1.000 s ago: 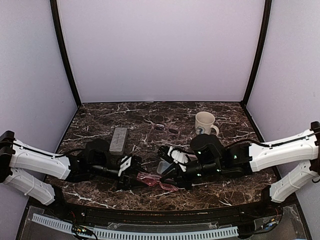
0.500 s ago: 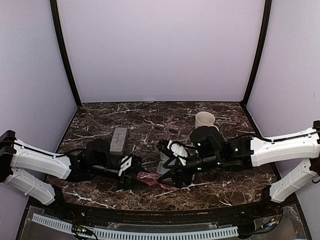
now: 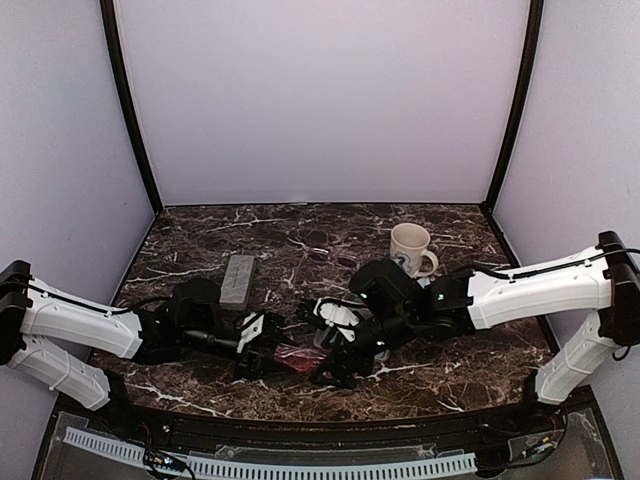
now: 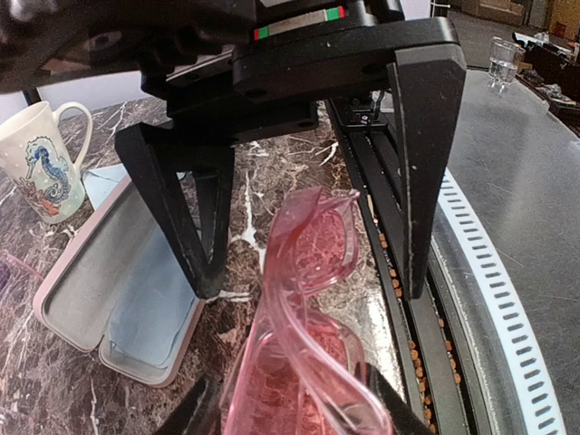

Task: Organize the sunglasses
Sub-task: Pass from the left arm to the right

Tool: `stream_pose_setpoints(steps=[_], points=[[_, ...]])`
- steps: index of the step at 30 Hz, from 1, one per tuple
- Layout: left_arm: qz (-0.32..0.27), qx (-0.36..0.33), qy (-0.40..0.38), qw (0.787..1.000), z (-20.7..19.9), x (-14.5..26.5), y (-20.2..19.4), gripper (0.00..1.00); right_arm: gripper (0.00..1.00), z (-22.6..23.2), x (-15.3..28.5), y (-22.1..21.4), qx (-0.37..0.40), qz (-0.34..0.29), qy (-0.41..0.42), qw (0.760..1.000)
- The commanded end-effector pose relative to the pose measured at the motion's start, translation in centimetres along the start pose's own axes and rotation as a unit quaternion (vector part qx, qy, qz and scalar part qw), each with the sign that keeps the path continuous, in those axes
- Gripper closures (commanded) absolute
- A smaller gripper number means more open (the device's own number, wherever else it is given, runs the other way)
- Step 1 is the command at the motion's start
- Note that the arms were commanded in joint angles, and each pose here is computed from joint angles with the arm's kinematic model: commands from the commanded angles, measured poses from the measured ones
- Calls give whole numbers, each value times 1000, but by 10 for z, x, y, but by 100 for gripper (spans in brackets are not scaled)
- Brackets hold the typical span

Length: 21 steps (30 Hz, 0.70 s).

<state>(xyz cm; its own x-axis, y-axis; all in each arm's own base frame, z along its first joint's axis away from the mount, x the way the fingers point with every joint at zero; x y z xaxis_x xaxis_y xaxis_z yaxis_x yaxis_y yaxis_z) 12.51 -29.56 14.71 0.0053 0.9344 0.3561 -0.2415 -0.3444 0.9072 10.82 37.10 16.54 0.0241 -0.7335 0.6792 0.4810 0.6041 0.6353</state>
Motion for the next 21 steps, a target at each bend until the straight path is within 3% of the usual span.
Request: stream_pose_setpoints(steps=[1,14,21], points=[[-23,-20,-6,1000,1,2,15,100,16,1,-2,8,10,-3,5,1000],[-30,-22,-5,999,-2,6,17,100,36,-3,-9,0,14,18,4,1000],[-26,-20,-7,999,-3,5,14,100,34,-1,-3,1,21,12,4,1000]])
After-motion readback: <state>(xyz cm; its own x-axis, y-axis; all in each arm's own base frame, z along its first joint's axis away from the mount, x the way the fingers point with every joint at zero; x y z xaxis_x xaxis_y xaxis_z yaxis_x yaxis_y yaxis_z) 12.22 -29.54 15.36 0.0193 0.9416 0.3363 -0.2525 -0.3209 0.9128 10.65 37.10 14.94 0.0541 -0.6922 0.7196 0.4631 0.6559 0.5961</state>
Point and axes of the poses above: each gripper's point midway between its finger pads, its own x axis back along the fingers, its own z axis along the line the jaws close on, y = z × x, the point moved 5 cm from there along x, back along the fingers, and after that the axes turned 10 degrees about -x, right-handed, at the moved point
